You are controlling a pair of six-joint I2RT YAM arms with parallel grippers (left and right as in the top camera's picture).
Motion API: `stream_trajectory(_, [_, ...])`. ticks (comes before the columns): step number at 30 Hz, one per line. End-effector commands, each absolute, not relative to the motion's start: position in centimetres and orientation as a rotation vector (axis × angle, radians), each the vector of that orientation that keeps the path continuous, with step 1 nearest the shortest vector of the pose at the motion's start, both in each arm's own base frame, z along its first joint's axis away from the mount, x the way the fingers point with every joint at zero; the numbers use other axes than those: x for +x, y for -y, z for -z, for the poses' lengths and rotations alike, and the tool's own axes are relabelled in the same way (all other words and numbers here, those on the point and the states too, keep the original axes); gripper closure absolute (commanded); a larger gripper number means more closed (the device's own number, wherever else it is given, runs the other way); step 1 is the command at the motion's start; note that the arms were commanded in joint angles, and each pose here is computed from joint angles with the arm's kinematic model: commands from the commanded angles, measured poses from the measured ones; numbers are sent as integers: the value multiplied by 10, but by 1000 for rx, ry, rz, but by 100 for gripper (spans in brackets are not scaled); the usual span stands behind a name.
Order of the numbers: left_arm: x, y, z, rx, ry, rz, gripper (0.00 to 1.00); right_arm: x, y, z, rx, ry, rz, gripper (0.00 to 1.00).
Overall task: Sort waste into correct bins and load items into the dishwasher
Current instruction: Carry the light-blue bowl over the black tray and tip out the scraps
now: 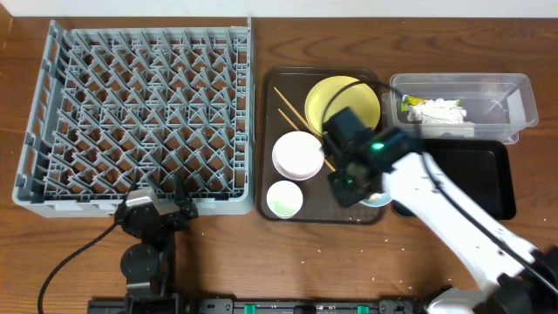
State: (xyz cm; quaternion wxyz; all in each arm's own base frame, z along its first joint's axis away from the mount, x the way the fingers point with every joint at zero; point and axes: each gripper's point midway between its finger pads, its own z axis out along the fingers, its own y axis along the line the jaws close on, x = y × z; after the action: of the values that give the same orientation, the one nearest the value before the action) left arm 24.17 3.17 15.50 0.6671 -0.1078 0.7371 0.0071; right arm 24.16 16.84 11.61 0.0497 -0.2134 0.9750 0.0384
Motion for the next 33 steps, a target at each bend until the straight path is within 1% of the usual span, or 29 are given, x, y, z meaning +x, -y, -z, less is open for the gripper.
stream_trajectory(1, [241, -34, -137, -243, -1709, -36, 10, 249, -159, -138, -585, -2921, -210, 99])
stream_trajectory(5, [241, -34, -137, -243, -1709, -36, 10, 250, -151, -149, -557, -2909, -319, 99])
stream_trajectory(14, [241, -34, -137, -243, -1709, -36, 10, 256, -126, -148, -441, -2946, -407, 99])
stream_trajectory(19, [241, -34, -137, -243, -1709, -36, 10, 258, -118, -149, -450, -2935, -490, 99])
stream_trajectory(23, [241, -34, -137, -243, -1709, -36, 10, 264, -106, -146, -401, -2914, -543, 99])
stream_trajectory(33, [241, -34, -137, -243, -1709, -36, 10, 275, -81, -137, -284, -2801, -799, 99])
